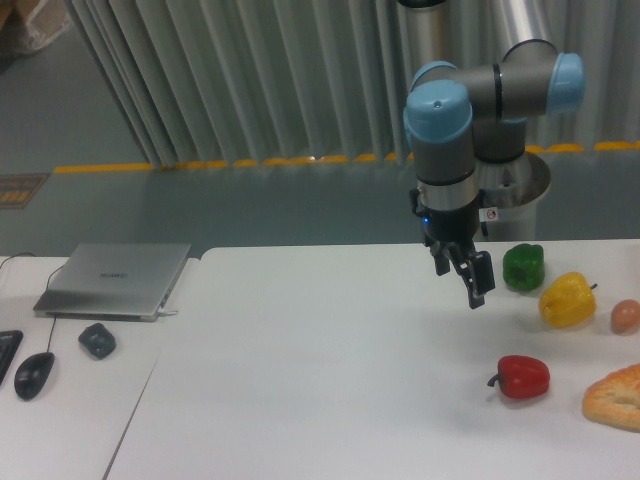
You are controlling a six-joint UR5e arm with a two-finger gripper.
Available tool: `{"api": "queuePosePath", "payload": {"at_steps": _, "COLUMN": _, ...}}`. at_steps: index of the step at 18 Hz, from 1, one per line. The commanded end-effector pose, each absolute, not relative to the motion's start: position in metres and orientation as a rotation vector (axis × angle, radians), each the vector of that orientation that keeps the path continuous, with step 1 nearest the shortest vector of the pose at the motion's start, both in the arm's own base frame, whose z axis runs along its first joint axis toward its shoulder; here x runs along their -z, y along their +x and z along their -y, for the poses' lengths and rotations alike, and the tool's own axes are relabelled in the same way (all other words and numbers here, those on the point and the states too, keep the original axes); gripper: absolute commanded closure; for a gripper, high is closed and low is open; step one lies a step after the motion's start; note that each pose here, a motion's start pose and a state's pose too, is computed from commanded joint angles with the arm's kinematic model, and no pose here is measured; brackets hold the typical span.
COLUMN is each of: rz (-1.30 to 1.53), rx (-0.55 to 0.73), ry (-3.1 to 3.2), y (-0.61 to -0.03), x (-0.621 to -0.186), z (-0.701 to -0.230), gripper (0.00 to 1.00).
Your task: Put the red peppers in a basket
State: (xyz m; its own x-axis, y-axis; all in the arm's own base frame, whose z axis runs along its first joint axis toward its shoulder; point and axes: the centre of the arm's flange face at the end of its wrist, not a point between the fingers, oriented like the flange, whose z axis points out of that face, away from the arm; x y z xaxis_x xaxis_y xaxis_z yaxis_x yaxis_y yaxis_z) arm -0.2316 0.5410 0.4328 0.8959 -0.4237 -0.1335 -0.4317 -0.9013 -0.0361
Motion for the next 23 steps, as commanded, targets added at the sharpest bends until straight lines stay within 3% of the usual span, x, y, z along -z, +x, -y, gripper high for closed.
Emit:
{"api": "queuePosePath", "payload": {"at_steps": 7, "rz": -0.652, "rx": -0.130, "ry": -2.968, "y": -0.233, "x": -0.429, "z": -0.540, "gripper": 0.00}}
{"api": "queuePosePath", "payload": {"at_steps": 17, "rz": -0.588, "rx": -0.142, "ry": -2.985, "y": -0.237, "x": -0.432, "z": -0.529, "gripper": 0.00}}
{"api": "queuePosePath", "payload": {"at_steps": 23, "rz": -0.359, "rx": -0.150, "ry": -3.031, "y": -0.247, "x": -0.429, "z": -0.519, "gripper": 0.00}}
